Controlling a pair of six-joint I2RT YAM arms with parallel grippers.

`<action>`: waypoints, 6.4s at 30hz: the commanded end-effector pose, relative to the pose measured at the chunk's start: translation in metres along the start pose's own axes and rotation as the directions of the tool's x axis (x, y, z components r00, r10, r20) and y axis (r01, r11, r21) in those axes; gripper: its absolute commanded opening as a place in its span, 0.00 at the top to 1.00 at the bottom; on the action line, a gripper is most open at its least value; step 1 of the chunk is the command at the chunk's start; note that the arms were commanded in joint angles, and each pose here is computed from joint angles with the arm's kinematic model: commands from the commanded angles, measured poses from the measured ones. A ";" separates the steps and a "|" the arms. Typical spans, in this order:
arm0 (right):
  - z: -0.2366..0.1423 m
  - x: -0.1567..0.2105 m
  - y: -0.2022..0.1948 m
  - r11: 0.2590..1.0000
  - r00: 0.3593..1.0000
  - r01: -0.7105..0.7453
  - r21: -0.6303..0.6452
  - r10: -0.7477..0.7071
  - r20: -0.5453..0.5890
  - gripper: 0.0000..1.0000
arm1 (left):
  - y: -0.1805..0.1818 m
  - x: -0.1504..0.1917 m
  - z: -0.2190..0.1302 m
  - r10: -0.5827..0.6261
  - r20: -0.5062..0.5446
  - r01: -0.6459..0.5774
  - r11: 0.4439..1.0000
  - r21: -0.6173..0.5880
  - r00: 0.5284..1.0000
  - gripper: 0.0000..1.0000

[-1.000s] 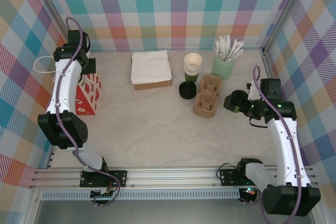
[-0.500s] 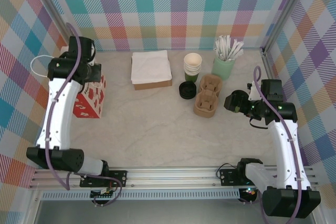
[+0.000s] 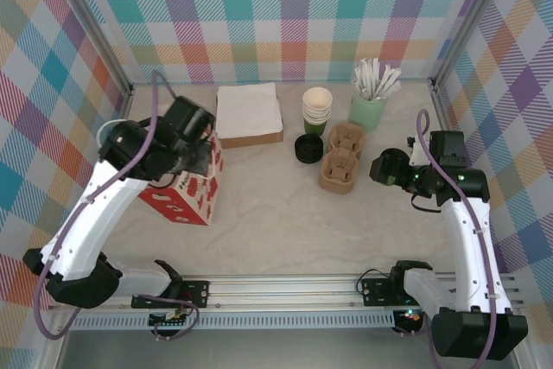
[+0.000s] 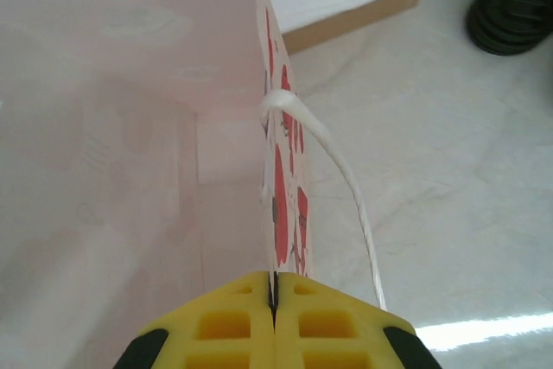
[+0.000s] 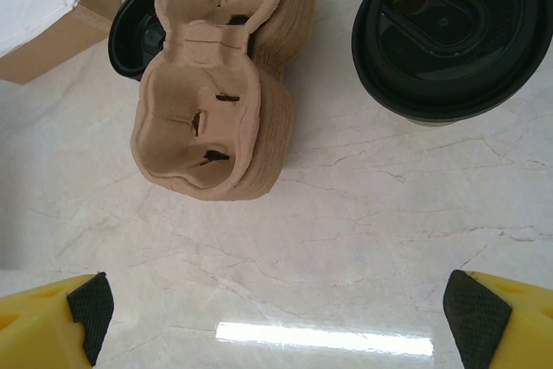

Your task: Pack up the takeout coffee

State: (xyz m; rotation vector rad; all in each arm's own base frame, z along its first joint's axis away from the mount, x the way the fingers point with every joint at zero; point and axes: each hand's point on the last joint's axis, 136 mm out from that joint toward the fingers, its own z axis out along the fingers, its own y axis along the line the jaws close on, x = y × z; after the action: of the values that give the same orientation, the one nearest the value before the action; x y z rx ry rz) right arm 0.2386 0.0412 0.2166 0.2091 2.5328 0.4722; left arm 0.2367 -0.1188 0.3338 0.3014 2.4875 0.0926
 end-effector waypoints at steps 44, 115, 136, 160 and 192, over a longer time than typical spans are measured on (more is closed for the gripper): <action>-0.004 -0.028 0.035 0.901 0.897 0.428 -0.065 -0.433 -0.091 0.13 | -0.099 -0.019 -0.045 -0.131 0.255 0.002 0.892 0.452 0.958 0.21; 0.169 -0.050 0.060 0.474 0.312 0.857 -0.203 -0.789 -0.529 0.57 | -0.007 0.027 -0.045 -0.325 0.318 0.231 0.926 0.300 0.891 0.14; 0.120 -0.063 0.073 0.481 0.375 0.865 -0.140 -0.808 -0.455 0.66 | -0.021 0.019 -0.040 -0.294 0.317 0.199 0.933 0.300 0.902 0.13; -0.040 -0.080 0.181 0.697 0.748 0.652 -0.298 -0.655 0.105 0.67 | -0.051 0.031 -0.008 -0.471 0.065 0.384 0.783 0.490 0.879 0.09; -0.018 0.015 0.319 0.529 0.785 0.311 -0.789 -0.611 -0.100 0.69 | -0.064 0.066 0.046 -0.487 -0.091 0.478 0.778 0.407 0.869 0.22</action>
State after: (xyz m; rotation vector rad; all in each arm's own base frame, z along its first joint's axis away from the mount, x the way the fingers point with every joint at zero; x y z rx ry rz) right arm 0.2315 0.3345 0.3521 -0.9780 2.2870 1.3570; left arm 0.2011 -0.1650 0.2470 -0.1612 2.4768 -0.6252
